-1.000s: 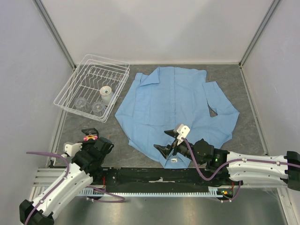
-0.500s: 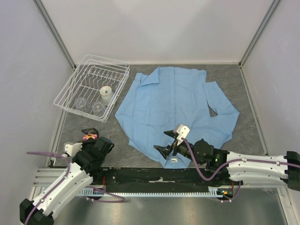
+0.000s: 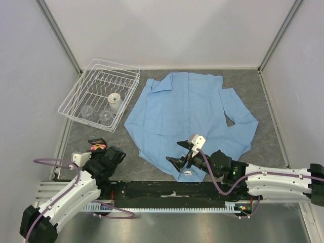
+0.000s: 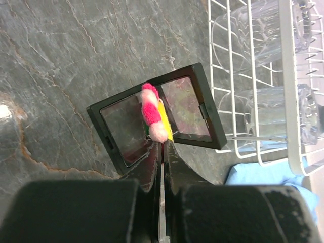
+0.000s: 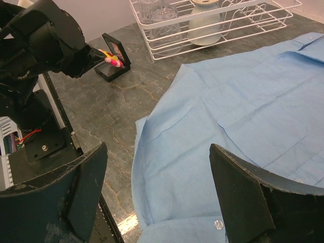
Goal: Remove the brooch from the garment
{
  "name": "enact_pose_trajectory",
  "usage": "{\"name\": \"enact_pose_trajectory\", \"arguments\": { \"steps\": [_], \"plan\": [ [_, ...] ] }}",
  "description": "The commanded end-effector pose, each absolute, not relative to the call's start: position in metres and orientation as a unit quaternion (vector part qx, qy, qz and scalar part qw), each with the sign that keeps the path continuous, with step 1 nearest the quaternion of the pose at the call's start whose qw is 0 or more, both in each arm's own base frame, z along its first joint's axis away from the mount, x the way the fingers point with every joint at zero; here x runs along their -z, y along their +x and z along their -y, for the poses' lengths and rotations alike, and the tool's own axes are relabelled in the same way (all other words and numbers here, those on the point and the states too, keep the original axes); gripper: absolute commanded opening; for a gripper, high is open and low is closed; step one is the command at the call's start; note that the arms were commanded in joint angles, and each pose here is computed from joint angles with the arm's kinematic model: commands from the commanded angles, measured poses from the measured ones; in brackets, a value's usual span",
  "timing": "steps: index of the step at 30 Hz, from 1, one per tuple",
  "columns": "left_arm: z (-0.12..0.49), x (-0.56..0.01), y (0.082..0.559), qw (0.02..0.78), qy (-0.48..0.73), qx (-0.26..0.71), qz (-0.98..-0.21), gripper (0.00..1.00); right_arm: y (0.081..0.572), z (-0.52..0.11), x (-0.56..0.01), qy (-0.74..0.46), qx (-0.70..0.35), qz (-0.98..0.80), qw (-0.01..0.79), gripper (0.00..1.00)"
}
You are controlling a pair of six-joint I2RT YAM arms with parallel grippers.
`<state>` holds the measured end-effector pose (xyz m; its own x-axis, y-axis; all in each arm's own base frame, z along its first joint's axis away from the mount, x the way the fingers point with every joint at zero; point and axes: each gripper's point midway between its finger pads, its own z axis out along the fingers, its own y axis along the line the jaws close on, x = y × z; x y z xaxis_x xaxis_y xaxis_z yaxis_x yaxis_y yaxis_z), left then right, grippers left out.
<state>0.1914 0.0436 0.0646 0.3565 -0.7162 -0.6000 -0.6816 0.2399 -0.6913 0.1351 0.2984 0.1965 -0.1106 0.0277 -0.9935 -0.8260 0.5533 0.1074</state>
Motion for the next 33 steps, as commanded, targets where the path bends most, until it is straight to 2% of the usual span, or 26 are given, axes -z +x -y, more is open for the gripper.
{"name": "enact_pose_trajectory", "arguments": {
  "steps": [1, 13, 16, 17, 18, 20, 21, 23, 24, 26, 31, 32, 33],
  "plan": [
    [-0.066, -0.079, 0.187, 0.586, -0.664, 0.030, -0.464, 0.02, 0.134, -0.298, -0.210, -0.289, -0.382, -0.639, 0.602, 0.88],
    [-0.068, -0.070, 0.185, 0.585, -0.676, 0.045, -0.446, 0.02, 0.134, -0.299, -0.209, -0.290, -0.384, -0.639, 0.600, 0.89],
    [-0.067, -0.068, 0.185, 0.582, -0.679, 0.049, -0.445, 0.07, 0.134, -0.299, -0.208, -0.291, -0.383, -0.639, 0.600, 0.89],
    [-0.066, -0.067, 0.185, 0.581, -0.679, 0.049, -0.446, 0.10, 0.134, -0.299, -0.209, -0.290, -0.384, -0.639, 0.600, 0.89],
    [-0.066, -0.067, 0.185, 0.580, -0.679, 0.048, -0.447, 0.19, 0.133, -0.299, -0.209, -0.290, -0.385, -0.639, 0.599, 0.88],
    [-0.065, -0.066, 0.185, 0.574, -0.683, 0.050, -0.448, 0.29, 0.133, -0.299, -0.208, -0.291, -0.385, -0.639, 0.599, 0.89],
    [-0.065, -0.066, 0.184, 0.572, -0.684, 0.049, -0.451, 0.39, 0.133, -0.299, -0.208, -0.291, -0.385, -0.639, 0.599, 0.89],
    [-0.063, -0.069, 0.183, 0.564, -0.686, 0.049, -0.457, 0.47, 0.134, -0.298, -0.209, -0.290, -0.385, -0.639, 0.600, 0.89],
    [-0.063, -0.069, 0.182, 0.561, -0.688, 0.049, -0.458, 0.54, 0.134, -0.298, -0.211, -0.288, -0.386, -0.638, 0.601, 0.89],
    [-0.063, -0.070, 0.179, 0.551, -0.693, 0.049, -0.463, 0.57, 0.134, -0.297, -0.211, -0.288, -0.386, -0.637, 0.602, 0.89],
    [-0.060, -0.072, 0.178, 0.541, -0.695, 0.065, -0.468, 0.72, 0.133, -0.298, -0.211, -0.289, -0.388, -0.636, 0.601, 0.89],
    [-0.059, -0.073, 0.178, 0.540, -0.693, 0.067, -0.472, 0.77, 0.133, -0.298, -0.212, -0.288, -0.389, -0.636, 0.601, 0.89],
    [-0.058, -0.074, 0.178, 0.538, -0.695, 0.070, -0.472, 0.78, 0.133, -0.297, -0.212, -0.288, -0.389, -0.635, 0.601, 0.89]
  ]
}}
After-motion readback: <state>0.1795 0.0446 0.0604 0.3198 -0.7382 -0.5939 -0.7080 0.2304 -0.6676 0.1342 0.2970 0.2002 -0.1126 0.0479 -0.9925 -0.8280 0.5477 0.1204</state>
